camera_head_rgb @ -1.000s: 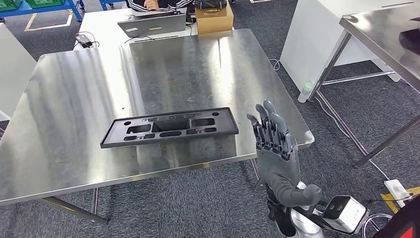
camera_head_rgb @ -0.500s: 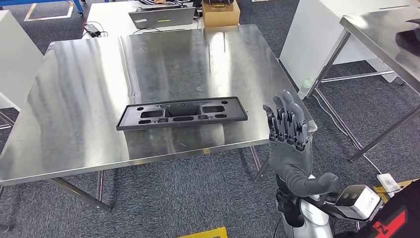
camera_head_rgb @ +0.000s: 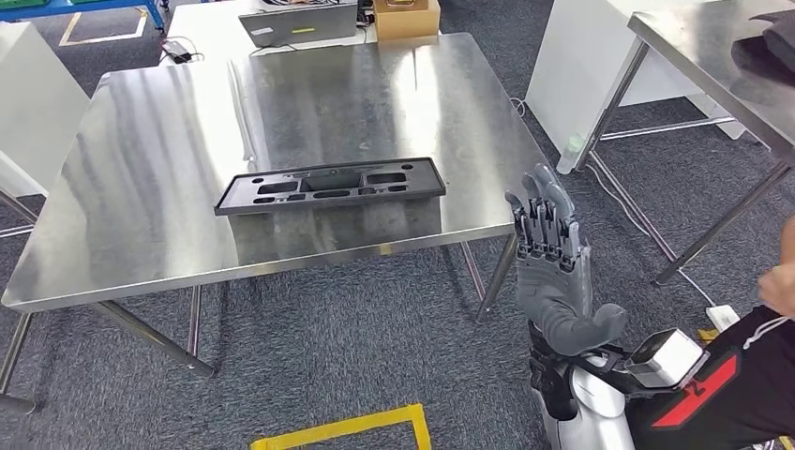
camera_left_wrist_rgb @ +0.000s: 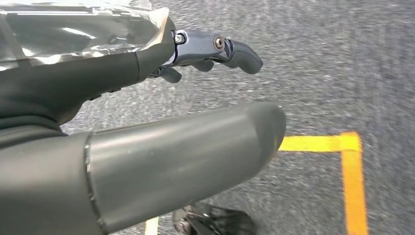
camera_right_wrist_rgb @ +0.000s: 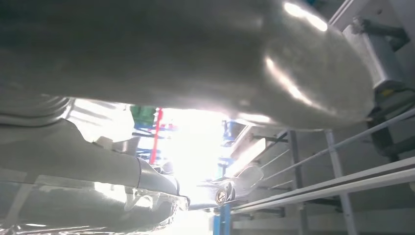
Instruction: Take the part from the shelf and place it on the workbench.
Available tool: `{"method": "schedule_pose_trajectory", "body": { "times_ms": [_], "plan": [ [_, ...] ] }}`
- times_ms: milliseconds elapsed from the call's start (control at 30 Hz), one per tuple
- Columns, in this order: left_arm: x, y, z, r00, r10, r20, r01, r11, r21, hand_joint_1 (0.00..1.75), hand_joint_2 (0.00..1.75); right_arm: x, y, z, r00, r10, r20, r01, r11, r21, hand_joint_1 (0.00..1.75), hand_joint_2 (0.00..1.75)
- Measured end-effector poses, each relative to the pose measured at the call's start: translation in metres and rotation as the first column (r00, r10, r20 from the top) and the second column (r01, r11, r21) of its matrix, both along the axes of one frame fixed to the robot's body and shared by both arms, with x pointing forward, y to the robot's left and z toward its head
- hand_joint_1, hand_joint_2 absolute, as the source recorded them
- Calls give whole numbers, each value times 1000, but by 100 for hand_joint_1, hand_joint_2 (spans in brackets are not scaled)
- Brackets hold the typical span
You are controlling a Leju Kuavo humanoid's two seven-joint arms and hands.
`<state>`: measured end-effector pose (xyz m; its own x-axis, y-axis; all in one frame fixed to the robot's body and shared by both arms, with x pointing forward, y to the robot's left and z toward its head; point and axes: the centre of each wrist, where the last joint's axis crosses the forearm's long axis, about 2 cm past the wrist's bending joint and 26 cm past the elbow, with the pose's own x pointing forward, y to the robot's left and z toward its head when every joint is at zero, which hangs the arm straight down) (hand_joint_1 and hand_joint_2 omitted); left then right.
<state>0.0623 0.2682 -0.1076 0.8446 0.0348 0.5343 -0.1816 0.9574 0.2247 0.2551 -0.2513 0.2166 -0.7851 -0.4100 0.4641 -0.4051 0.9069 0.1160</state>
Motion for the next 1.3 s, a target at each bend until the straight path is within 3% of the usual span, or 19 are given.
{"method": "schedule_pose_trajectory", "body": {
  "times_ms": [133,267,467,567,667,700,733,833,933,1000,1067,1300],
  "plan": [
    [2,2,0,1000,5,2,-5,1000,3,0,0,1,-4,-9,997,-42,-72,41,999,-7,0,0],
    [1,3,0,1000,11,-1,-11,1000,3,0,0,0,-11,-35,966,-141,-218,132,990,-55,0,0],
    [-1,4,0,1000,16,10,-16,1000,9,0,0,-12,-26,-101,841,-269,-470,212,962,-171,0,0],
    [-3,4,-1,1000,21,7,-21,1000,8,0,0,-14,-32,-130,744,-348,-570,241,936,-258,0,0],
    [-3,2,0,999,31,14,-31,999,8,0,0,-11,-40,-168,591,-466,-658,266,883,-386,0,0],
    [-4,1,-1,999,32,19,-32,999,7,0,0,-12,-45,-187,518,-478,-710,245,878,-412,0,0],
    [-5,0,-1,999,33,25,-33,999,7,0,0,-17,-49,-208,428,-476,-768,213,879,-426,0,0],
    [-9,-1,-1,999,31,35,-32,999,7,0,0,-53,-62,-261,87,-438,-895,111,897,-429,0,0],
    [-12,-3,-2,999,23,43,-23,1000,5,0,0,-92,-64,-290,-223,-384,-896,44,914,-403,0,0],
    [-13,-2,-2,999,11,49,-11,1000,1,0,0,-119,-62,-303,-393,-350,-850,-5,925,-379,0,0],
    [-13,-1,-2,999,3,53,-3,1000,-1,0,0,-141,-60,-312,-488,-327,-809,-38,934,-355,0,0],
    [-10,1,-1,998,-10,62,10,1000,2,0,0,-174,-55,-322,-643,-297,-706,-91,945,-314,0,0]
  ]
}}
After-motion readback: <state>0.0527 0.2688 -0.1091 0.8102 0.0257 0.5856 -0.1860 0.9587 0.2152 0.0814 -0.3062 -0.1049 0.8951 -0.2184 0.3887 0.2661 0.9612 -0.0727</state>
